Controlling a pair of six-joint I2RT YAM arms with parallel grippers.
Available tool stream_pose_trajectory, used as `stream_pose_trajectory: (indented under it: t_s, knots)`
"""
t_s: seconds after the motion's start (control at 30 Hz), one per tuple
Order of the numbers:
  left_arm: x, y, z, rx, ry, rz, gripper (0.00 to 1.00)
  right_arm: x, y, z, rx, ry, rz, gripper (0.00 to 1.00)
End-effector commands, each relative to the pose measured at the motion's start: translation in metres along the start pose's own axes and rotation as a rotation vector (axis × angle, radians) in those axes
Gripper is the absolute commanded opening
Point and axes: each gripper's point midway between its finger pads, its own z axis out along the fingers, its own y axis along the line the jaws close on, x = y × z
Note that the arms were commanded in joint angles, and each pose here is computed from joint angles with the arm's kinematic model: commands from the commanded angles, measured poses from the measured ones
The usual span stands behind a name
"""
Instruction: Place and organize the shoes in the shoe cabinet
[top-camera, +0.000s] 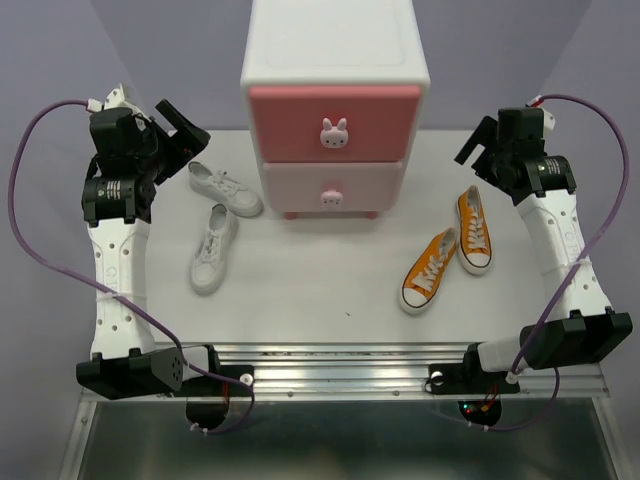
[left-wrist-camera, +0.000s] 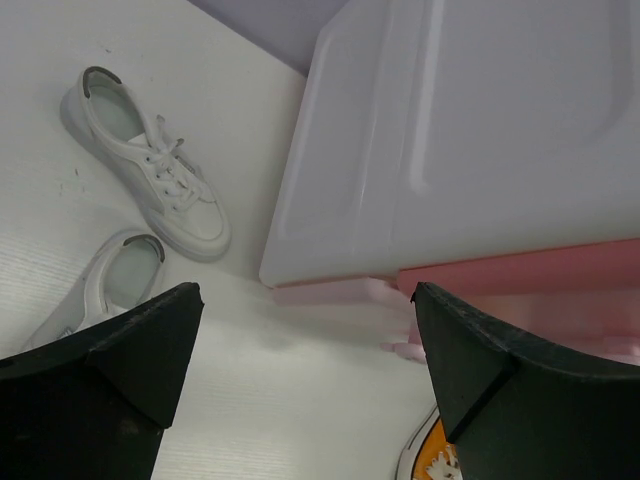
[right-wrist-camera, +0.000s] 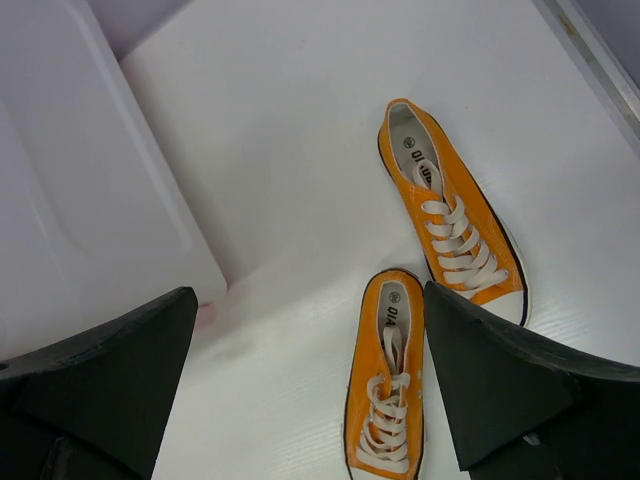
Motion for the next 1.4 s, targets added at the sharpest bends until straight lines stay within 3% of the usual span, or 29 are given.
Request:
stream_pose_trajectory:
  t_s: [0.0,0.3,0.5,1.03,1.37]
  knots:
    - [-0.006,-0.011,-0.014,0.05,-0.037,0.013,0.99,-0.021,0.012,-0.009,-0.064,-0.082,0.01,1.0]
    - [0.003,-0.008,-0.014,0.053,-0.016,-0.001,0.99,-0.016,0.05,-0.024,-0.321,-0.067,-0.12,1.0]
    - [0.017,-0.005,-0.013,0.06,0.028,-0.017,0.99,-0.046,0.078,-0.038,-0.412,-0.101,-0.122,1.0]
    - [0.039,0.009,-0.015,0.021,0.104,-0.004,0.99,-0.162,0.172,-0.115,-0.808,-0.418,-0.143,1.0]
    - [0.045,-0.004,-0.019,0.012,0.112,0.084,0.99,-0.153,0.265,-0.157,-1.047,-0.534,-0.244,1.0]
